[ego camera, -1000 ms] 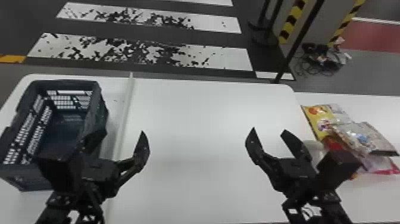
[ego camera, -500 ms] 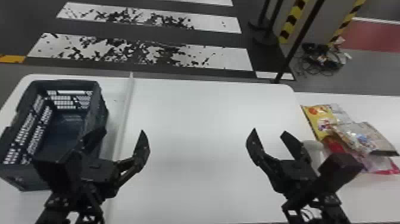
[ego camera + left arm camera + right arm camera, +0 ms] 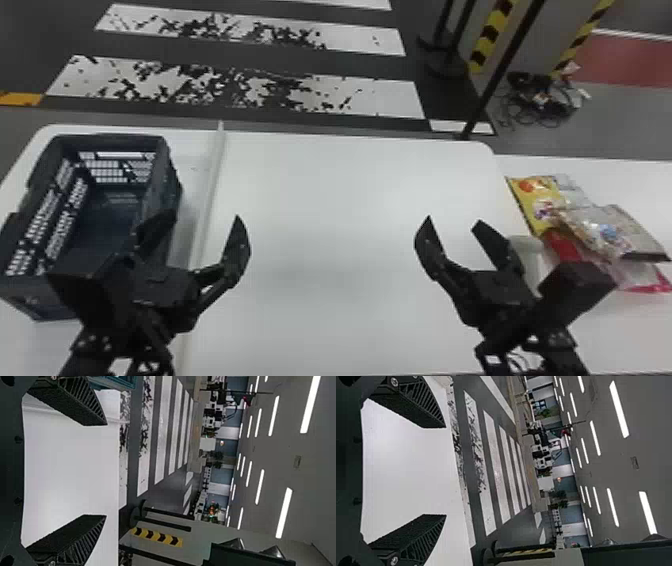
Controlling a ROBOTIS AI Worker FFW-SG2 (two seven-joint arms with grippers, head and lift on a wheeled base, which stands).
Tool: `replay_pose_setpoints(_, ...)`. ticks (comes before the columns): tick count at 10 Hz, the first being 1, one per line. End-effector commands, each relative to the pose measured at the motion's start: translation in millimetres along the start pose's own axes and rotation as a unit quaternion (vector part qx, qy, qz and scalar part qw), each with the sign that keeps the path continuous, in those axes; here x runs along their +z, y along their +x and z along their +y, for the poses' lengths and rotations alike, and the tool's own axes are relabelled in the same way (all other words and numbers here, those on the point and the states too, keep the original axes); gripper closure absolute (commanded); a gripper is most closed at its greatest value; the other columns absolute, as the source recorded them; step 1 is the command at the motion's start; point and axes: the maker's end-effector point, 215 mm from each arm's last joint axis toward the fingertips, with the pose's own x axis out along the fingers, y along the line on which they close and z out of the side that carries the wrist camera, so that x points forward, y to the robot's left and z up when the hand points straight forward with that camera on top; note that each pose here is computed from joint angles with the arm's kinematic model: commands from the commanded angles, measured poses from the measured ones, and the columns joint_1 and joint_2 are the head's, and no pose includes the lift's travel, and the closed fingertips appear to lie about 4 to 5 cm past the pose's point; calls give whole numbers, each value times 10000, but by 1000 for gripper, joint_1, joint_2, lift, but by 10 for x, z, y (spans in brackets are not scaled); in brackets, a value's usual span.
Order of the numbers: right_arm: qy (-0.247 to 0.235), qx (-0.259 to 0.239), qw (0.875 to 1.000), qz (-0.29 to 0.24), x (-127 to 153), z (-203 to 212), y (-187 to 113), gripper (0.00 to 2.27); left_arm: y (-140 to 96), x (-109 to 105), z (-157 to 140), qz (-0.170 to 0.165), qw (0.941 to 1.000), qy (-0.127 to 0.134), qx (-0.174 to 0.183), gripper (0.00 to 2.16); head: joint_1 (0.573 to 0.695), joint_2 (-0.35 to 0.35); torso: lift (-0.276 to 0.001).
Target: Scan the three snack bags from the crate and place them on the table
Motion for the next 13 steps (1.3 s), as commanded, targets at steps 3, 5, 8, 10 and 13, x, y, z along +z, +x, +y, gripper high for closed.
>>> replay_pose_setpoints(3,2,14,10000,0,-1,15,1,87,-4,-6,-1,5,10000,-3,5,33,695,-125,-62)
replay_pose_setpoints(5,16,37,10000,16,-12,30,2,90,0,2,7,-3,10000,-13,9,33,695,-124,-62)
replay_pose_setpoints(8,22,83,10000,-4,2,38,0,90,5,0,7,-3,10000,-19,8,33,695,-122,-62)
replay_pose_setpoints(10,19,88,10000,-29,25,32,-6,90,5,8,-2,-10,10000,-23,0,33,695,-121,-62)
replay_pose_setpoints(13,7,93,9999,-135,75,38,-34,93,0,10,-3,-10,10000,-24,0,33,695,-124,-62)
